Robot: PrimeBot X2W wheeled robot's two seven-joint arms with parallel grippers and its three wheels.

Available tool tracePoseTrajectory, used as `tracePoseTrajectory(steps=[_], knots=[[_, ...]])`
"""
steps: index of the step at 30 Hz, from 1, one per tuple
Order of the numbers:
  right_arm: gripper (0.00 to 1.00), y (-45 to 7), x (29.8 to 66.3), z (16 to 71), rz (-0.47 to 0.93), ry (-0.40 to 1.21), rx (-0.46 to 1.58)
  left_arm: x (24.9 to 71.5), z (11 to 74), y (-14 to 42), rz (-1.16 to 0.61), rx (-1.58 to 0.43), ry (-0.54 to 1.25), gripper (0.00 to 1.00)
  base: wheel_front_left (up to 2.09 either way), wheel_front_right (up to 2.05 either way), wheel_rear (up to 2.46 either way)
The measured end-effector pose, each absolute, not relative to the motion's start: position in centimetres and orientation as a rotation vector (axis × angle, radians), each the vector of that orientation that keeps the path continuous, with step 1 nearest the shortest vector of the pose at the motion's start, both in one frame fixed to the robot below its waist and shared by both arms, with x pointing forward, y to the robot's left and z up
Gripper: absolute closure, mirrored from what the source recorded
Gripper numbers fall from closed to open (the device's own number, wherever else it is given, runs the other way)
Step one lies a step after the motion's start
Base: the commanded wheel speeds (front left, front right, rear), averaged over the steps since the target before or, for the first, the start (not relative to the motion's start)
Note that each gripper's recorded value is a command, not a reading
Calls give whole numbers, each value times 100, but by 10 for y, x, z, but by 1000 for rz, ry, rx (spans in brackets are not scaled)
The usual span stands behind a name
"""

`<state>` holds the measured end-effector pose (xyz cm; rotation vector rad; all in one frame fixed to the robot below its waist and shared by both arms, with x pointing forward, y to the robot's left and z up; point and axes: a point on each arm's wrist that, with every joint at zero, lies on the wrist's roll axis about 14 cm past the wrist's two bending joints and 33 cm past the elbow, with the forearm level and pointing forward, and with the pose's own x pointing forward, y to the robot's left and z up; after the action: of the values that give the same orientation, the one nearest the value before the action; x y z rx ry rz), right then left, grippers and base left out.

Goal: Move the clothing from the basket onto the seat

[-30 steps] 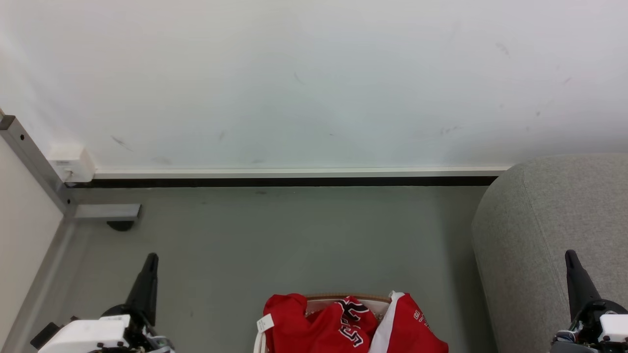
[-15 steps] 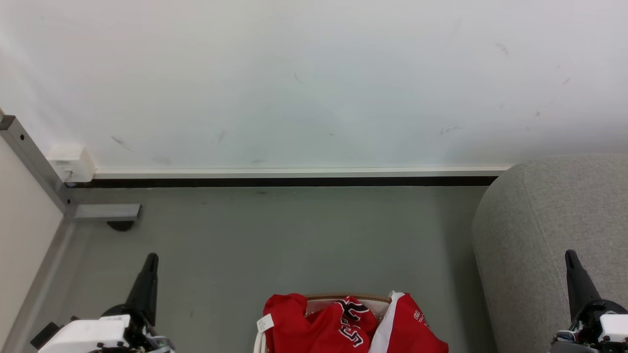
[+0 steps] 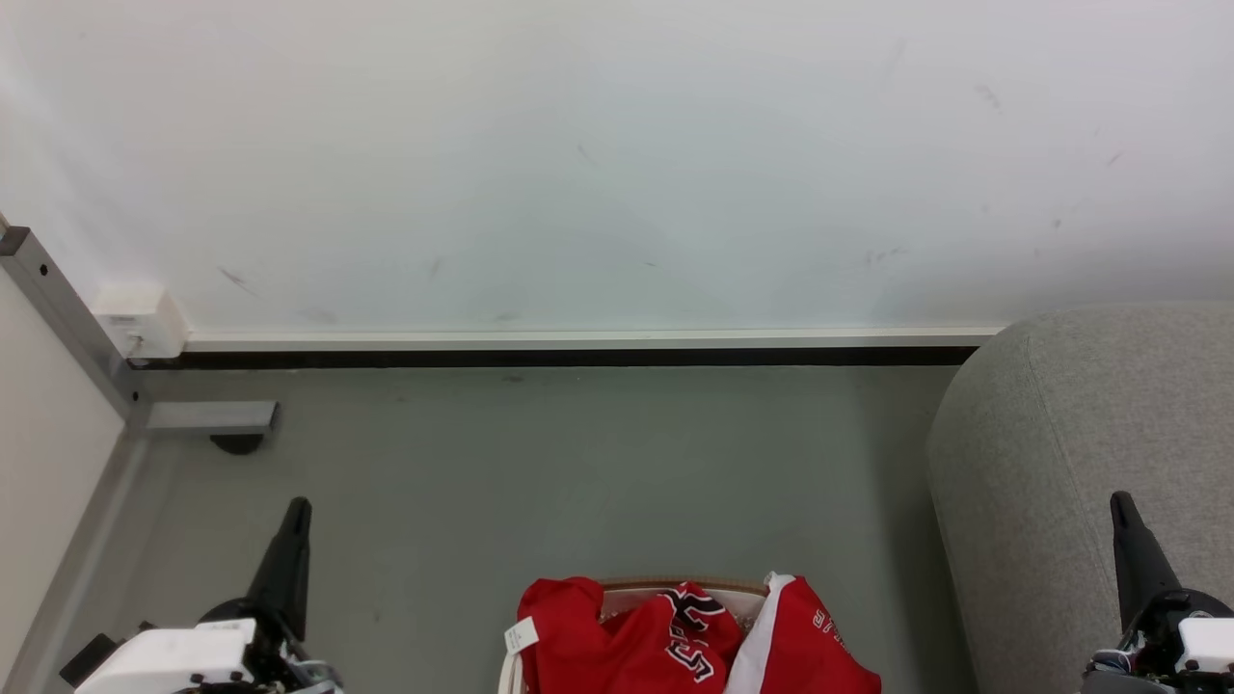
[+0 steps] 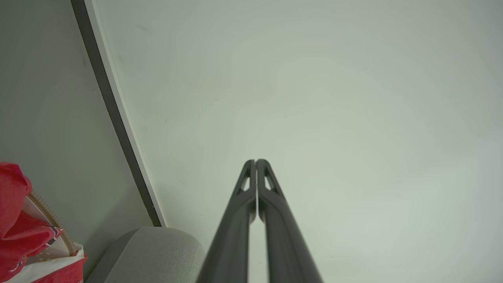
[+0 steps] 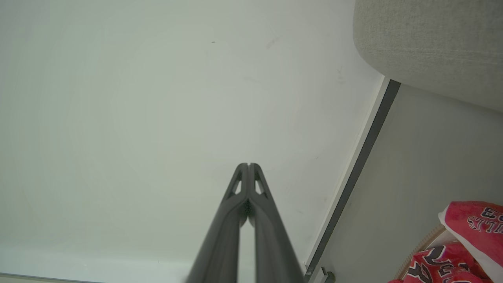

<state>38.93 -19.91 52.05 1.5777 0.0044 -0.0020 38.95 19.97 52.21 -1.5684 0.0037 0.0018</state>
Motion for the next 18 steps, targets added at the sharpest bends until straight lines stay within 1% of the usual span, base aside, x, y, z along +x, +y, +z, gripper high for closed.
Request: tracePoseTrajectory(steps=[17, 18], knots=[[100, -199, 389, 521, -2, 4, 1578, 390, 522, 200, 2, -1568, 4, 100, 0, 0, 0], [0, -199, 389, 519, -5, 7, 1579, 389, 521, 200, 5, -1569, 7, 0, 0, 0, 0]])
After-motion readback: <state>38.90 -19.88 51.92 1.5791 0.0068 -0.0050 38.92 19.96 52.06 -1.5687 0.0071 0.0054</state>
